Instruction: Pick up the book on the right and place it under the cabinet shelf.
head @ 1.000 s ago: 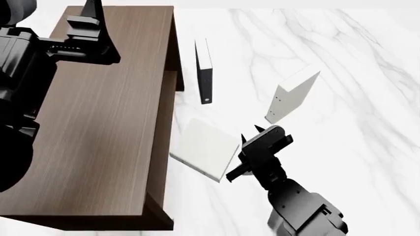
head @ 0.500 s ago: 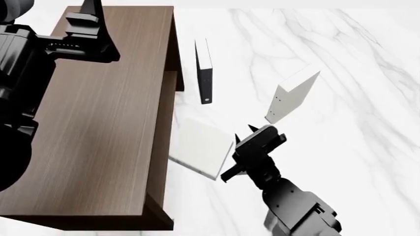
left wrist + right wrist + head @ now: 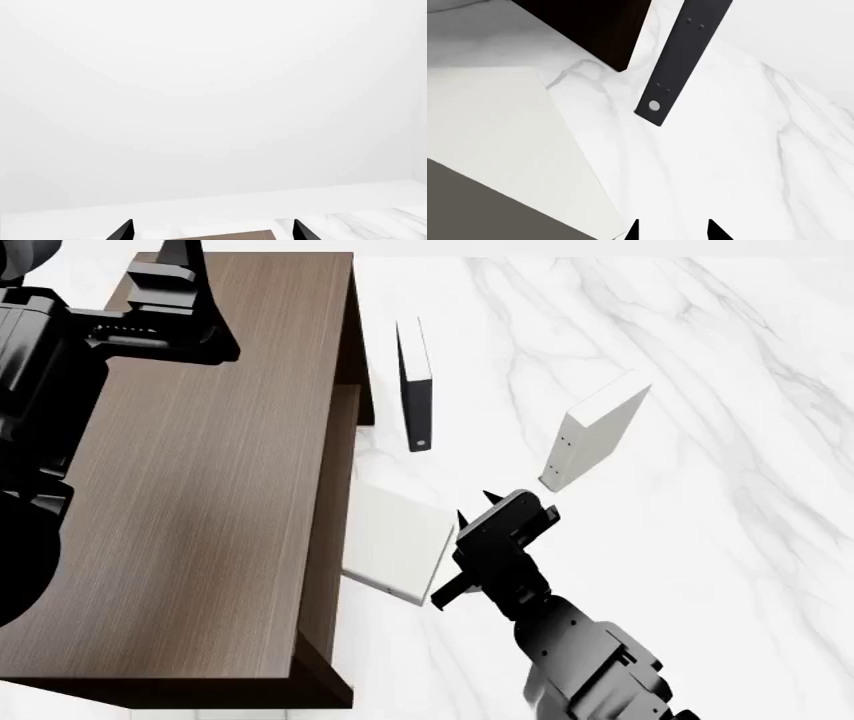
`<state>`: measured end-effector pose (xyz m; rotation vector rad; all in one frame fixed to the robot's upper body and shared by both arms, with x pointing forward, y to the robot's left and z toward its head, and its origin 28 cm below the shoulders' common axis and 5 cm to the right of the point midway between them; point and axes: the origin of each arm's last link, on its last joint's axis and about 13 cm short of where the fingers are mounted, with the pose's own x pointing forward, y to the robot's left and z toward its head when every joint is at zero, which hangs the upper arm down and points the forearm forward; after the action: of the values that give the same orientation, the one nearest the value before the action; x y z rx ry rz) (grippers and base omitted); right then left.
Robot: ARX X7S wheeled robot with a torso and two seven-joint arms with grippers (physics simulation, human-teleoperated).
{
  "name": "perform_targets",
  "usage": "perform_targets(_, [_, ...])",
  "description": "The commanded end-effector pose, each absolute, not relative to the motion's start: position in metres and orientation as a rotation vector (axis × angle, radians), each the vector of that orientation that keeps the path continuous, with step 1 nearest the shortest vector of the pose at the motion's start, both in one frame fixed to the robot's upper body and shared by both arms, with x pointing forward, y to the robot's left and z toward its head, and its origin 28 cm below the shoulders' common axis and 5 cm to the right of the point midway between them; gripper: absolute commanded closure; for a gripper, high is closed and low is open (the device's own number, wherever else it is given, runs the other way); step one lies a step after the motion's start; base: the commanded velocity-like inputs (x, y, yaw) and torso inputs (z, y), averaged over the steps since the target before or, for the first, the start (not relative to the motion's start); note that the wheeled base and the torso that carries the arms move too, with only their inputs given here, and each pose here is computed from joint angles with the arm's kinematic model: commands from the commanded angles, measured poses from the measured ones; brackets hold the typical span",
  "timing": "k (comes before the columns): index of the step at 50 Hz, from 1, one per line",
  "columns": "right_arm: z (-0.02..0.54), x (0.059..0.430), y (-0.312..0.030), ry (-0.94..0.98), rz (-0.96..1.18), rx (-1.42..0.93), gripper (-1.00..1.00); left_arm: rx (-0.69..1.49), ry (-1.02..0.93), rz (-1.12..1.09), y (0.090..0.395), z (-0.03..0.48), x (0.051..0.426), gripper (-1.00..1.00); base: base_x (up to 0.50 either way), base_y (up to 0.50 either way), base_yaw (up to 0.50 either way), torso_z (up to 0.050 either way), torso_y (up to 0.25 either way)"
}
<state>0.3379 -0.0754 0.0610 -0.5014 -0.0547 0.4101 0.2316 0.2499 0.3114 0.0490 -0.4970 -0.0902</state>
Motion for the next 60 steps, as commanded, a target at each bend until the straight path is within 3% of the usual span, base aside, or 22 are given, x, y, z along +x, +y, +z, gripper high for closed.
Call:
perform_targets(1, [0.028, 0.322, -0.044, 0.100, 0.582, -0.441, -1.00, 0.049, -0.500, -0.085, 0.251, 0.311, 0.230, -1.00, 0.00, 0.00, 0.01, -0.010, -0.011])
perform_targets(60, [0.009, 0.318, 0.004, 0.164, 0.668, -0.456, -1.00, 0.063, -0.497, -0.074, 0.256, 0.307, 0.230, -1.00, 0.00, 0.01, 0.01, -0.004, -0.012])
